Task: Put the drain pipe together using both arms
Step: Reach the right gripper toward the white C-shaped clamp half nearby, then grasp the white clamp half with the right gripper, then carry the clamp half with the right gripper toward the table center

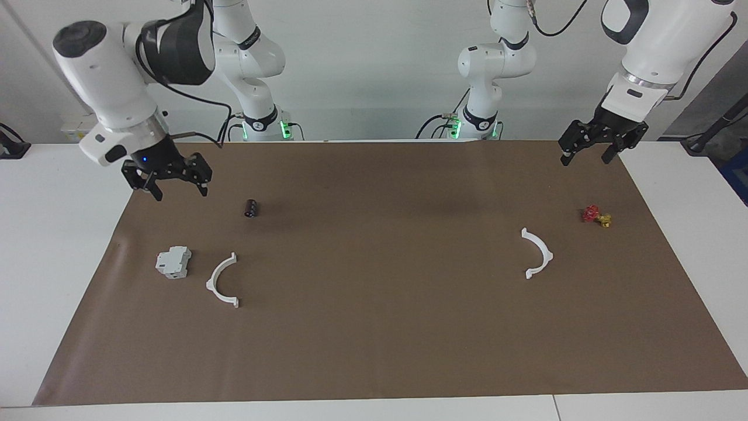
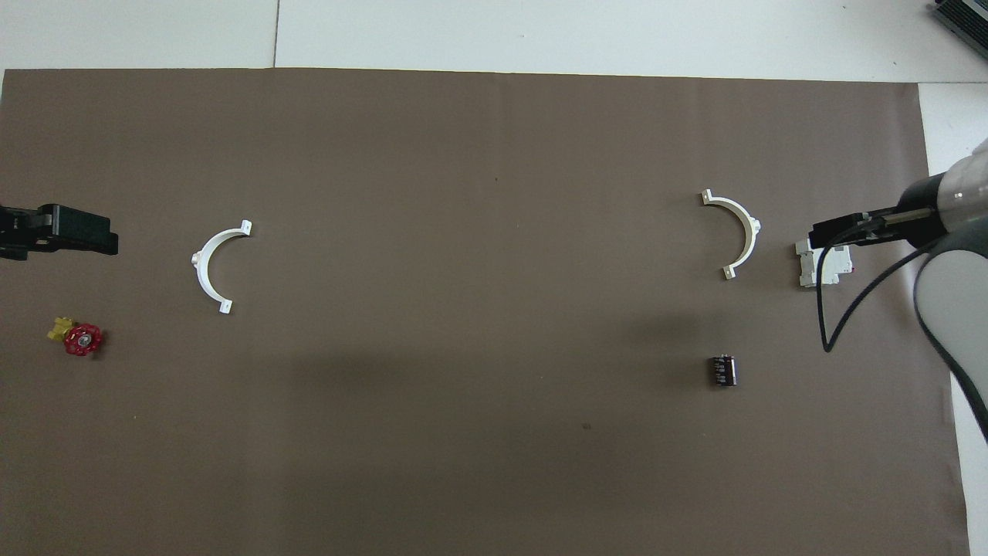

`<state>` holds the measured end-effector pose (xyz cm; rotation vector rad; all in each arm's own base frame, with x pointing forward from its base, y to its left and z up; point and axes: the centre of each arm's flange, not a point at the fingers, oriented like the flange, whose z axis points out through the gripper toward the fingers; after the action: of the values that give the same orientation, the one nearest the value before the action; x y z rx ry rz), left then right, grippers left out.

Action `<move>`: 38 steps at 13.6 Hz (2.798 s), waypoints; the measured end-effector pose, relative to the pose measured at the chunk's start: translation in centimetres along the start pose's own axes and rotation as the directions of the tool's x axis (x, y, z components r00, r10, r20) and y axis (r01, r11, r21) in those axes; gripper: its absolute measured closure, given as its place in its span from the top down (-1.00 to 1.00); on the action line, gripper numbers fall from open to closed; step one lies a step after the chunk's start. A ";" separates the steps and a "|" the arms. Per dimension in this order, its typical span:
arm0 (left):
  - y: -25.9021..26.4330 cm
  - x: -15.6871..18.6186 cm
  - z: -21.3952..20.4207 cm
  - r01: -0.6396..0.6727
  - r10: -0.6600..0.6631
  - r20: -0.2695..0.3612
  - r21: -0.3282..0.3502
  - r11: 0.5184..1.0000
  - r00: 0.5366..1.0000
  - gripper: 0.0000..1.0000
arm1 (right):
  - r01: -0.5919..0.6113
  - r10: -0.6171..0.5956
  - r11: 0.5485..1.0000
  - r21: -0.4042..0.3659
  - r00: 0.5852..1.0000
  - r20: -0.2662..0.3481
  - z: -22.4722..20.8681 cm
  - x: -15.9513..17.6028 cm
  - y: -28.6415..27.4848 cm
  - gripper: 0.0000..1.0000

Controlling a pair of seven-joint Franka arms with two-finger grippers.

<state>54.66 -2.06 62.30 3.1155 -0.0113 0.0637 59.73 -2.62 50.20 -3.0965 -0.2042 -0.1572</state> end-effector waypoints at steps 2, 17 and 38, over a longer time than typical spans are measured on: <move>0.0 0.0 0.0 0.000 0.000 0.000 0.000 1.000 1.000 1.00 | 0.074 -0.074 0.997 -0.005 0.996 -0.041 6.6 2.6 0.5 1.00; 0.0 0.0 0.0 0.000 0.000 0.000 0.000 1.000 1.000 1.00 | 0.371 -0.370 0.928 0.035 0.929 -0.018 21.1 3.3 3.2 0.26; 0.0 0.0 0.0 0.000 0.000 0.000 0.000 1.000 1.000 1.00 | -0.106 0.109 0.994 -0.042 0.991 0.084 15.8 4.4 -27.9 -0.59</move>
<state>54.66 -2.06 62.30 3.1155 -0.0118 0.0638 61.92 26.28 35.72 -3.1446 -0.0368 -0.0247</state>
